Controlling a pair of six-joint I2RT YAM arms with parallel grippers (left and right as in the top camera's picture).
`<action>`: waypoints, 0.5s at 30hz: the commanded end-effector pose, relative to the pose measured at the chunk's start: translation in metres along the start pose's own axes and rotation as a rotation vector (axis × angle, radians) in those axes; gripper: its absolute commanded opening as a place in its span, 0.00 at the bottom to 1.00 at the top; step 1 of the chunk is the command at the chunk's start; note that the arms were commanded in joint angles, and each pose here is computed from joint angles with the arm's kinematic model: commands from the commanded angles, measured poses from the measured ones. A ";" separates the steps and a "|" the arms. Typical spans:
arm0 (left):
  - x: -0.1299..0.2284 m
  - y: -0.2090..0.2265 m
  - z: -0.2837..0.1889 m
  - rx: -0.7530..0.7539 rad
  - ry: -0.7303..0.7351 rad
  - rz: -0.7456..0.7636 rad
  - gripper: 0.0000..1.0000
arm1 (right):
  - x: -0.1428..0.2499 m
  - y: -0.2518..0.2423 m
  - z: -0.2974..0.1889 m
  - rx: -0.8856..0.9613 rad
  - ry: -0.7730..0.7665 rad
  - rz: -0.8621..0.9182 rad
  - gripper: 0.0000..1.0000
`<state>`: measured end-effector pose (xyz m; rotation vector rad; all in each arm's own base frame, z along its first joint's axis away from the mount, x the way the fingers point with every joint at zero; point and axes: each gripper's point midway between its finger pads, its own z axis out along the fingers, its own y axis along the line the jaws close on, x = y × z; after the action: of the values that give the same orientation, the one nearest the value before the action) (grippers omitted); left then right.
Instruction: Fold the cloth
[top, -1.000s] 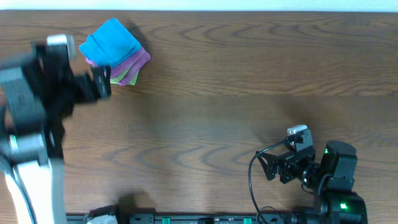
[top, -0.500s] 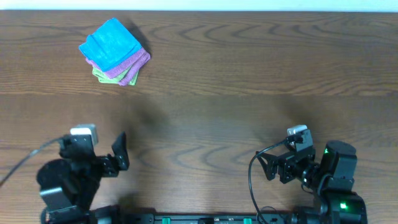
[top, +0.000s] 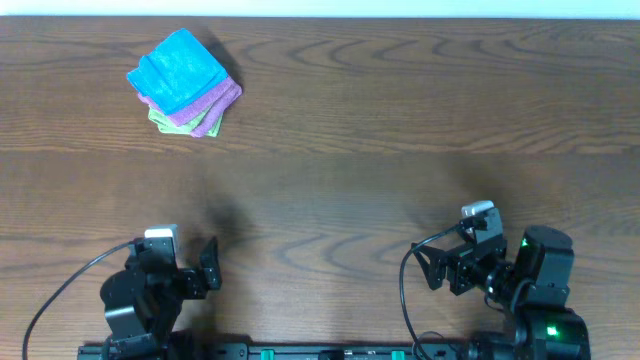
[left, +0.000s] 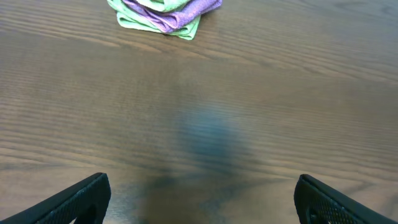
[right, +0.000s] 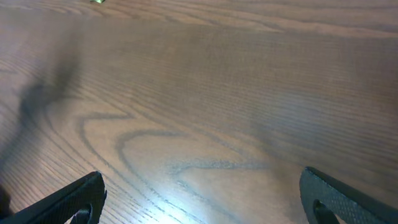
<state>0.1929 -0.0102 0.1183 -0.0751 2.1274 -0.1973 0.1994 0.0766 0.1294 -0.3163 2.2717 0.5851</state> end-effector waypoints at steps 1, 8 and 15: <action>0.000 0.002 -0.001 -0.014 -0.036 0.056 0.95 | -0.001 0.003 0.000 -0.011 -0.003 -0.022 0.99; 0.019 -0.006 0.003 0.028 0.007 0.181 0.95 | -0.001 0.003 0.000 -0.011 -0.003 -0.021 0.99; 0.035 -0.006 0.009 0.020 0.058 0.245 0.95 | -0.001 0.003 0.000 -0.011 -0.003 -0.021 0.99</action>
<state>0.1819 -0.0257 0.0912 0.1790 2.1599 -0.1332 0.1994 0.0766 0.1294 -0.3163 2.2717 0.5851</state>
